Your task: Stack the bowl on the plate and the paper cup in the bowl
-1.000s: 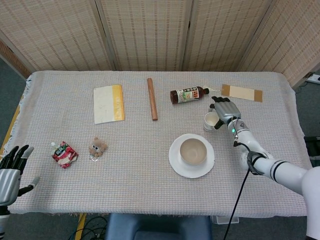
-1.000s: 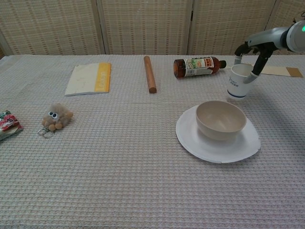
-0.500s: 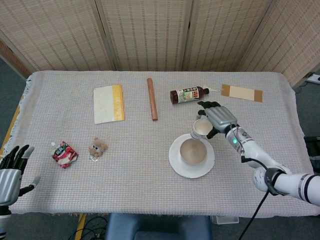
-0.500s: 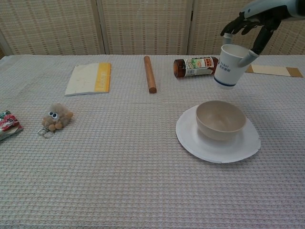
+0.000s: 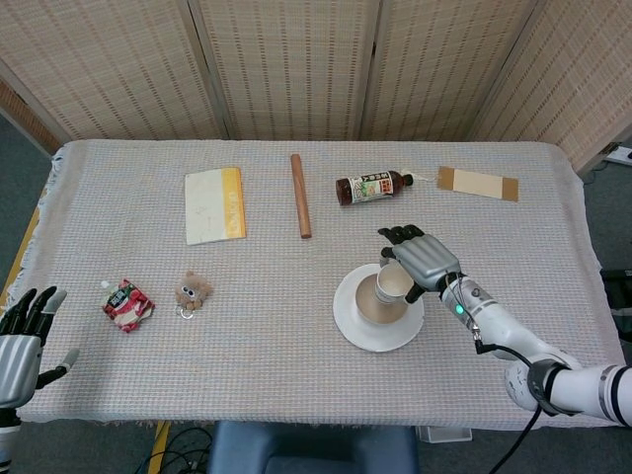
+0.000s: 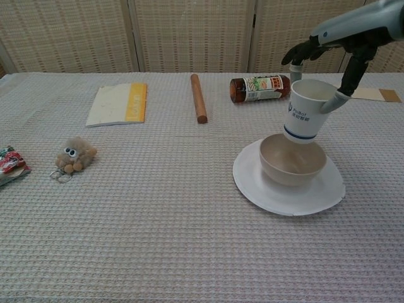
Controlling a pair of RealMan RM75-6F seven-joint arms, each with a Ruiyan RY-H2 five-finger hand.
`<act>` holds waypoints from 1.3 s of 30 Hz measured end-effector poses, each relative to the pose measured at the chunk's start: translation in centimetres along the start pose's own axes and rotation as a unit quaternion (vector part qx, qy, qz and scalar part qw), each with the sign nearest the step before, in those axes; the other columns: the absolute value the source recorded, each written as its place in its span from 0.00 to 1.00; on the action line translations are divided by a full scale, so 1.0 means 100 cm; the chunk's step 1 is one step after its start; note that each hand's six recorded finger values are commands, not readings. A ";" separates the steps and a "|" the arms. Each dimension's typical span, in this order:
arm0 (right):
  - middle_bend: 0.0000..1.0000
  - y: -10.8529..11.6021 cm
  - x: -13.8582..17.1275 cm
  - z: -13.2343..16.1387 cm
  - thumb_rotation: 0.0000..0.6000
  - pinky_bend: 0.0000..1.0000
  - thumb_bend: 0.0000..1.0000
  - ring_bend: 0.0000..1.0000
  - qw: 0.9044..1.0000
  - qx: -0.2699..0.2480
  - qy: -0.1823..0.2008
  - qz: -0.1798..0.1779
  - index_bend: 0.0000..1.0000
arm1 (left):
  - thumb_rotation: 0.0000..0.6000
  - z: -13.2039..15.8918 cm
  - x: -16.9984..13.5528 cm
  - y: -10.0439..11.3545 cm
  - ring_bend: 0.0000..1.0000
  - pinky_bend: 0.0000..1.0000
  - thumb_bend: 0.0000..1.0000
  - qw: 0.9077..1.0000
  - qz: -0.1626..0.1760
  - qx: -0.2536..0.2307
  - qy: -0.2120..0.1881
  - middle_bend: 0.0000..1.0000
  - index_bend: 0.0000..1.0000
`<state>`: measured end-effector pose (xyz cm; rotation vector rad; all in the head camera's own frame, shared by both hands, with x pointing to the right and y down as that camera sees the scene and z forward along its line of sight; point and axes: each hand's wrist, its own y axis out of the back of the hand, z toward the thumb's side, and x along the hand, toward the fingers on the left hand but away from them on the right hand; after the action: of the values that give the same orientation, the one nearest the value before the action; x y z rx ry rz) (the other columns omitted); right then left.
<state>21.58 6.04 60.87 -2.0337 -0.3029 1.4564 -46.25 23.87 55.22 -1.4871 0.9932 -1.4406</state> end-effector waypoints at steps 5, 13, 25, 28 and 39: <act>0.01 -0.012 -0.008 -0.005 1.00 0.00 0.25 0.00 1.000 -0.001 -0.007 0.012 0.42 | 1.00 -0.001 0.000 0.002 0.04 0.20 0.28 1.000 0.002 -0.004 0.002 0.11 0.11; 0.01 -0.030 -0.028 -0.004 1.00 0.00 0.25 0.00 1.000 -0.013 -0.002 0.028 0.42 | 1.00 -0.003 -0.001 0.005 0.04 0.20 0.28 1.000 0.004 -0.011 0.003 0.11 0.11; 0.00 -0.042 -0.041 0.004 1.00 0.00 0.25 0.00 0.999 -0.005 0.005 0.041 0.40 | 1.00 -0.006 -0.002 0.011 0.04 0.20 0.28 1.000 0.014 -0.020 0.006 0.11 0.11; 0.00 -0.043 -0.041 0.003 1.00 0.00 0.25 0.00 0.999 -0.003 0.003 0.046 0.29 | 1.00 -0.006 -0.002 0.011 0.04 0.20 0.28 1.000 0.014 -0.021 0.006 0.11 0.12; 0.00 -0.048 -0.043 0.000 1.00 0.00 0.23 0.00 0.998 0.002 -0.004 0.061 0.12 | 1.00 -0.005 -0.002 0.011 0.04 0.20 0.28 1.000 0.015 -0.020 0.005 0.11 0.13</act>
<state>20.74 7.63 67.02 -2.0757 -0.1808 1.5363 -46.79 23.70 54.16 -1.4880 1.0511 -1.4170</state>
